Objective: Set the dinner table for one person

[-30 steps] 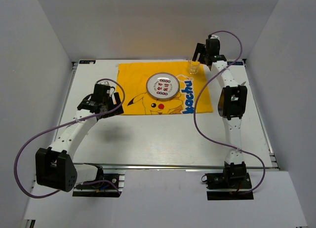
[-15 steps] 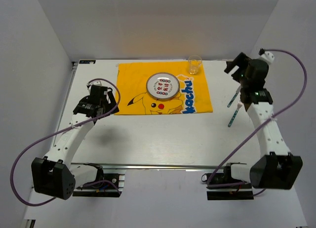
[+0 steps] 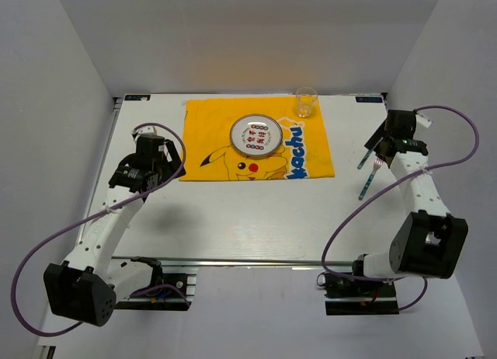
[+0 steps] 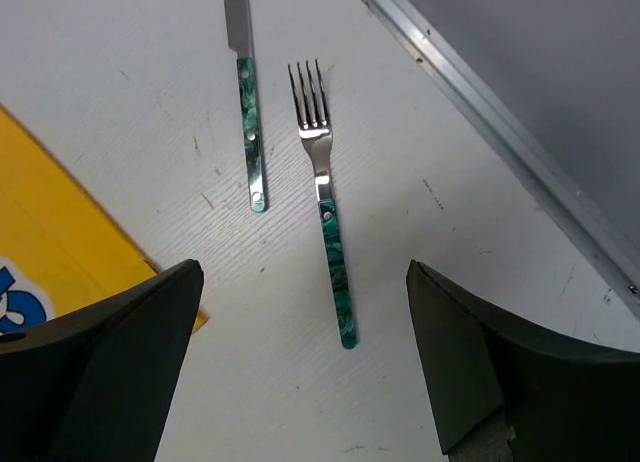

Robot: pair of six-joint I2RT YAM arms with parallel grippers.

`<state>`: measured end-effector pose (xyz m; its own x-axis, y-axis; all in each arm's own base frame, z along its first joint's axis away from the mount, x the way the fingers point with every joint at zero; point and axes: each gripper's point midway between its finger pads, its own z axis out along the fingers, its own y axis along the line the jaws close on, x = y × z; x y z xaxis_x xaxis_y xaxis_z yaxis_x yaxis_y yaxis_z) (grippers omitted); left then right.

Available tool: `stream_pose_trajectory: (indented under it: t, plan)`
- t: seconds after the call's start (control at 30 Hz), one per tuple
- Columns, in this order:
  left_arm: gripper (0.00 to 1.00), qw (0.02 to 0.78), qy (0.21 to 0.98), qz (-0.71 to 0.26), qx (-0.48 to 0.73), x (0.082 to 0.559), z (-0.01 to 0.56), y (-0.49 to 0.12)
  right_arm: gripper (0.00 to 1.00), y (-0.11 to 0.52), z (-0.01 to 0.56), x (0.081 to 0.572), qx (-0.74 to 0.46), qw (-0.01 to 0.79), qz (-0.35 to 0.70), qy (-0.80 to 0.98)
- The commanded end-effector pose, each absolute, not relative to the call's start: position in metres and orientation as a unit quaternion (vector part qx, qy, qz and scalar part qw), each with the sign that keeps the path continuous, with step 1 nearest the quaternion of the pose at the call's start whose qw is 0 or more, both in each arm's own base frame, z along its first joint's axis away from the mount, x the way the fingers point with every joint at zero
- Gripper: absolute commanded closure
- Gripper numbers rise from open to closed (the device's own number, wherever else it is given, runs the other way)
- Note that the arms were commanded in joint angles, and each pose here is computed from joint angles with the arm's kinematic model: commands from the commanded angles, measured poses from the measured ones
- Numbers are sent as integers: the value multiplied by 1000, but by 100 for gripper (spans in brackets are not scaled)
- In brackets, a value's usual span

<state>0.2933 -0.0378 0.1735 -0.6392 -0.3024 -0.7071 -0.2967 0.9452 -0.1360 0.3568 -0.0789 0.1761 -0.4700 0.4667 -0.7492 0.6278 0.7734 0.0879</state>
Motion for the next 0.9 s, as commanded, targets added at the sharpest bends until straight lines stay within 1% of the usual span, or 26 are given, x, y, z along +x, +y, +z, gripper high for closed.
stream_pose_trajectory:
  t: [0.0, 0.07, 0.17, 0.23, 0.27, 0.4, 0.7, 0.87]
  plan:
    - [2, 409, 897, -15, -170, 292, 186, -38, 12, -74, 147, 368, 316, 359, -73, 875]
    - [2, 412, 895, -13, -171, 292, 187, -37, 15, -75, 127, 367, 316, 323, -76, 889]
    - [2, 412, 895, -17, -169, 293, 187, -38, 20, -69, 103, 357, 327, 304, -62, 893]
    - [2, 409, 897, -19, -166, 293, 187, -40, 25, -64, 93, 352, 331, 303, -48, 892]
    - [2, 407, 898, -23, -164, 293, 186, -41, 30, -63, 82, 347, 329, 299, -50, 894]
    - [2, 407, 899, -32, -158, 293, 186, -45, 31, -57, 59, 345, 320, 271, -42, 907]
    - [2, 408, 899, -30, -158, 293, 185, -44, 34, -62, 19, 344, 327, 221, -66, 916]
    - [2, 401, 902, -31, -156, 294, 182, -46, 34, -67, 26, 348, 325, 229, -73, 914]
